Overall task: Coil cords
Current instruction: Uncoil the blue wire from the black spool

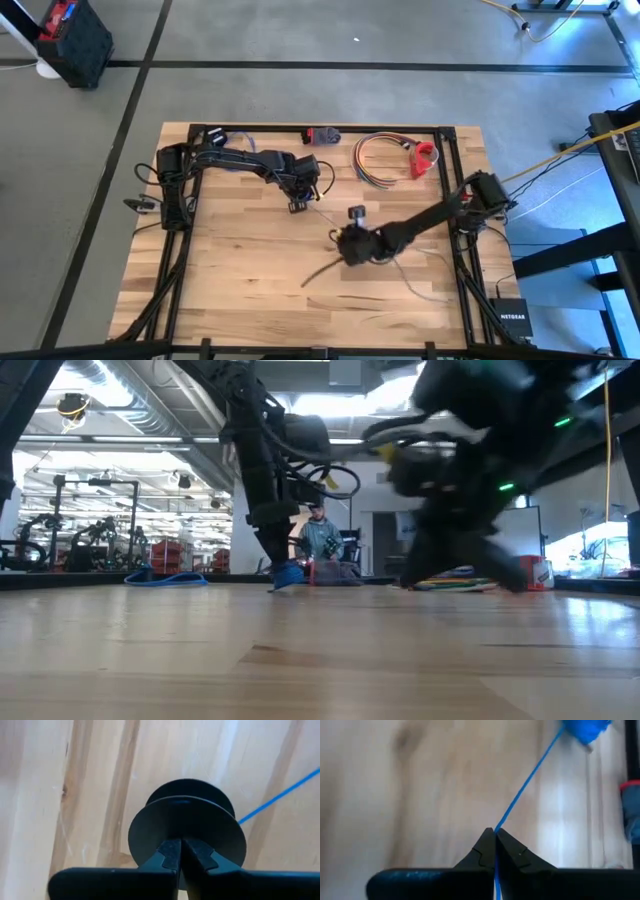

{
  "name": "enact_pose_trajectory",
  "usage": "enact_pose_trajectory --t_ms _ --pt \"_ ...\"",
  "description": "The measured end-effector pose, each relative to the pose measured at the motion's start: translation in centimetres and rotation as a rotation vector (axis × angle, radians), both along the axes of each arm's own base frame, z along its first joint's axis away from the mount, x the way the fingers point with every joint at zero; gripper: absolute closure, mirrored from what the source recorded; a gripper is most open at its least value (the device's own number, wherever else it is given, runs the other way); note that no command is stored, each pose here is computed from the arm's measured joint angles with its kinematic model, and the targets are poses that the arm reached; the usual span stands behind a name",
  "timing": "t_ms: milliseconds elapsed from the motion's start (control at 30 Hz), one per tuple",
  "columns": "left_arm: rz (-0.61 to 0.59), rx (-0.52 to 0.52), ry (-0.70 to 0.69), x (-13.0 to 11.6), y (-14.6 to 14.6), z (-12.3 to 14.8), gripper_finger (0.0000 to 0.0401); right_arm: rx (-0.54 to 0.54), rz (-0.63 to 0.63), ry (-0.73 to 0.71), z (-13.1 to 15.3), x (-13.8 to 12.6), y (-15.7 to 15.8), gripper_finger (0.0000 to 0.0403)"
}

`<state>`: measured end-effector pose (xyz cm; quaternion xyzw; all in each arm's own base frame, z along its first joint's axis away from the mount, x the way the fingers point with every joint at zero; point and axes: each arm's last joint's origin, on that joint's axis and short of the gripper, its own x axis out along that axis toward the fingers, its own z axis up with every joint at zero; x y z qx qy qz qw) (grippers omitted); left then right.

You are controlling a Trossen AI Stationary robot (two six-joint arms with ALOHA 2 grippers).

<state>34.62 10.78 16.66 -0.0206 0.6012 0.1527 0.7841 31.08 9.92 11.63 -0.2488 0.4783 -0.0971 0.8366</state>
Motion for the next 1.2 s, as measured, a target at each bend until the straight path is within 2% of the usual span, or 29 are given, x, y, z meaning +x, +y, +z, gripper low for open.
enact_pose_trajectory --t_ms 100,233,500,800,900,1033,1133,1200 --pt "0.006 -0.003 0.006 -0.1 0.0 0.0 0.0399 -0.013 0.011 0.08 0.5 -2.1 1.7 0.0401" --pt "0.014 0.001 0.027 -0.3 0.1 -0.2 0.0396 -0.017 -0.01 0.081 1.1 -5.1 2.9 0.0401" --pt "0.037 -0.02 0.019 -0.3 0.0 -0.2 0.0397 0.099 -0.172 0.023 1.5 -12.4 2.8 0.0401" --pt "0.037 -0.018 0.023 -0.3 -0.1 -0.2 0.0399 0.297 -0.336 -0.076 5.1 -19.3 2.5 0.0399" --pt "0.038 -0.022 0.016 -0.2 -0.2 -0.2 0.0398 0.374 -0.389 -0.097 5.9 -20.3 2.4 0.0399" --pt "0.038 -0.02 0.02 -0.3 -0.2 -0.2 0.0398 0.45 -0.422 -0.141 6.4 -20.2 2.4 0.0389" --pt "0.038 -0.004 0.038 -0.4 -0.2 -0.3 0.0398 0.474 -0.448 -0.166 6.5 -19.5 2.2 0.0367" --pt "0.037 -0.007 0.039 -0.4 -0.2 -0.3 0.0398 0.499 -0.472 -0.132 6.5 -19.1 2.0 0.0343"
